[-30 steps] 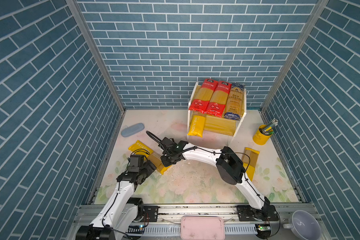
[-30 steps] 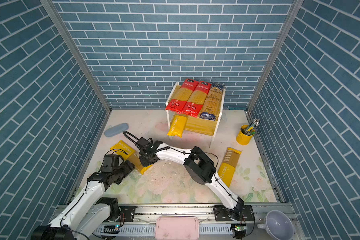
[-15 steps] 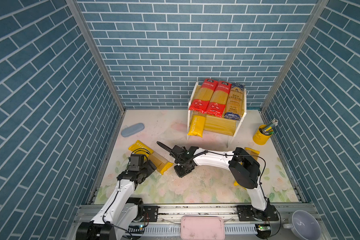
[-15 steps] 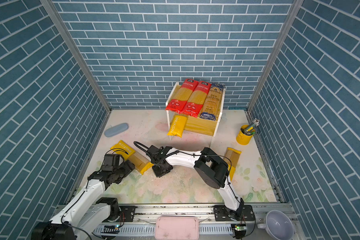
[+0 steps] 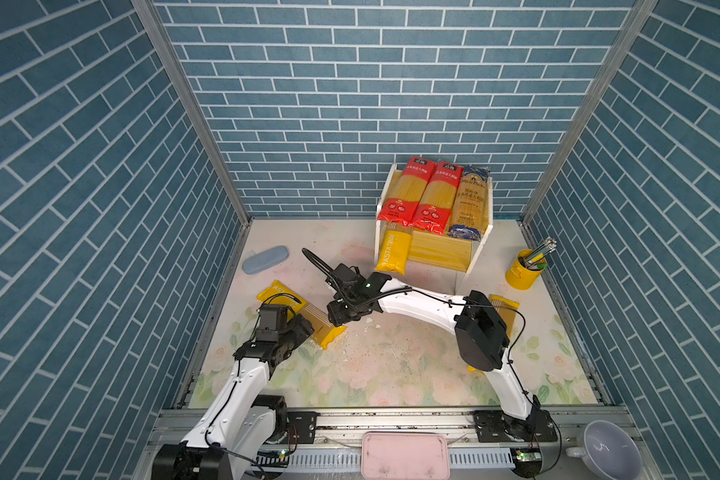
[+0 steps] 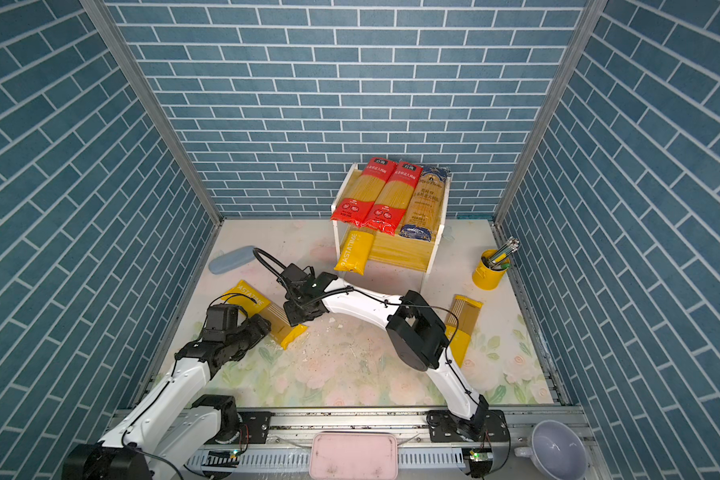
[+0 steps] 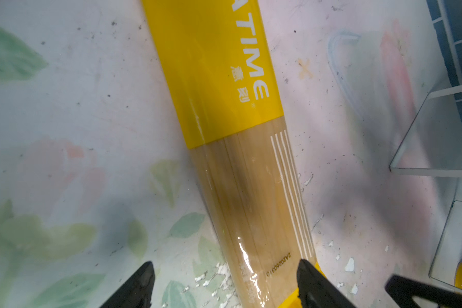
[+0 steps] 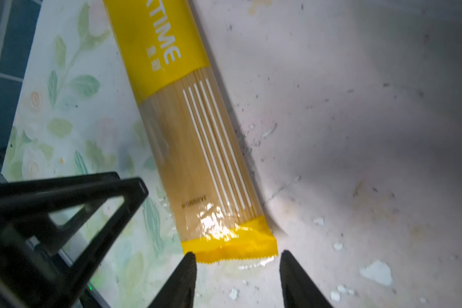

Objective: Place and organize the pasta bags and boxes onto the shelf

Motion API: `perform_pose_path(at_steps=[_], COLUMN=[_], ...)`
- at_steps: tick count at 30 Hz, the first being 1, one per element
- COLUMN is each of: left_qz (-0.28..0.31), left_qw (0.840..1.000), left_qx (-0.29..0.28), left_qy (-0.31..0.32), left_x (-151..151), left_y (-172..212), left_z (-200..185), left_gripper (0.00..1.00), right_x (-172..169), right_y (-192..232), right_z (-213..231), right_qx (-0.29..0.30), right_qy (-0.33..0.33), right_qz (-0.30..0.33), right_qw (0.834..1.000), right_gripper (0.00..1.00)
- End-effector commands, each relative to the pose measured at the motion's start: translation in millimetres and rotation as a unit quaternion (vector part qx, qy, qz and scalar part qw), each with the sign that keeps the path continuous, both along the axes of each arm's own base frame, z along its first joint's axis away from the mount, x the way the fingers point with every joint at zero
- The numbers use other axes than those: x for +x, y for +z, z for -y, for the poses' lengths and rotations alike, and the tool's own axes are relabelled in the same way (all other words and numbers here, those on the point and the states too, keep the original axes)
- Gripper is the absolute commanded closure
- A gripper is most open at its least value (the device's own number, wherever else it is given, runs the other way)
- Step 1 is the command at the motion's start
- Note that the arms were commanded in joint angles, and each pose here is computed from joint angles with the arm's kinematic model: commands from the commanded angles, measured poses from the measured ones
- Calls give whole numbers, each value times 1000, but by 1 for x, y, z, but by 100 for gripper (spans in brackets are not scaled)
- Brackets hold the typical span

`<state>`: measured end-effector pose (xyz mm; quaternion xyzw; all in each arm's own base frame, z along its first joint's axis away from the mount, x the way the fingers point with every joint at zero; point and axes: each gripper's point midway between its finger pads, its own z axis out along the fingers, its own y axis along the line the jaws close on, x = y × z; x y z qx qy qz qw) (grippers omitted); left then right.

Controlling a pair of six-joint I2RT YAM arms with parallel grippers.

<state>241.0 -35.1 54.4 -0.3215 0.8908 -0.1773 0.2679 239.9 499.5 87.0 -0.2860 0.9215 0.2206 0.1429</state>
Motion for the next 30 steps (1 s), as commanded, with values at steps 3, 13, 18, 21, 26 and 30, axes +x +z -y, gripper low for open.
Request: perform_pose_path(at_steps=[3, 13, 18, 21, 26, 30], left_qz=[4, 1, -3, -1, 9, 14], left_qw=[1000, 1000, 1000, 1000, 1000, 1000], left_qx=[-13, -12, -12, -15, -2, 10], left_qy=[5, 6, 6, 4, 1, -1], left_x=[1, -4, -5, -4, -4, -5], left_y=[-6, -10, -14, -13, 1, 12], left_z=[1, 1, 1, 2, -1, -4], left_gripper=[17, 18, 18, 19, 19, 19], right_x=[8, -20, -33, -34, -37, -42], right_y=[-40, -56, -58, -60, -48, -32], right_z=[-7, -20, -19, -15, -6, 8], right_qx=[-33, 9, 32, 29, 38, 47], right_qy=[-13, 1, -8, -14, -23, -28], right_qz=[-30, -121, -152, -151, -149, -145], right_qw=[999, 993, 988, 988, 988, 988], right_gripper=[47, 60, 67, 79, 93, 97])
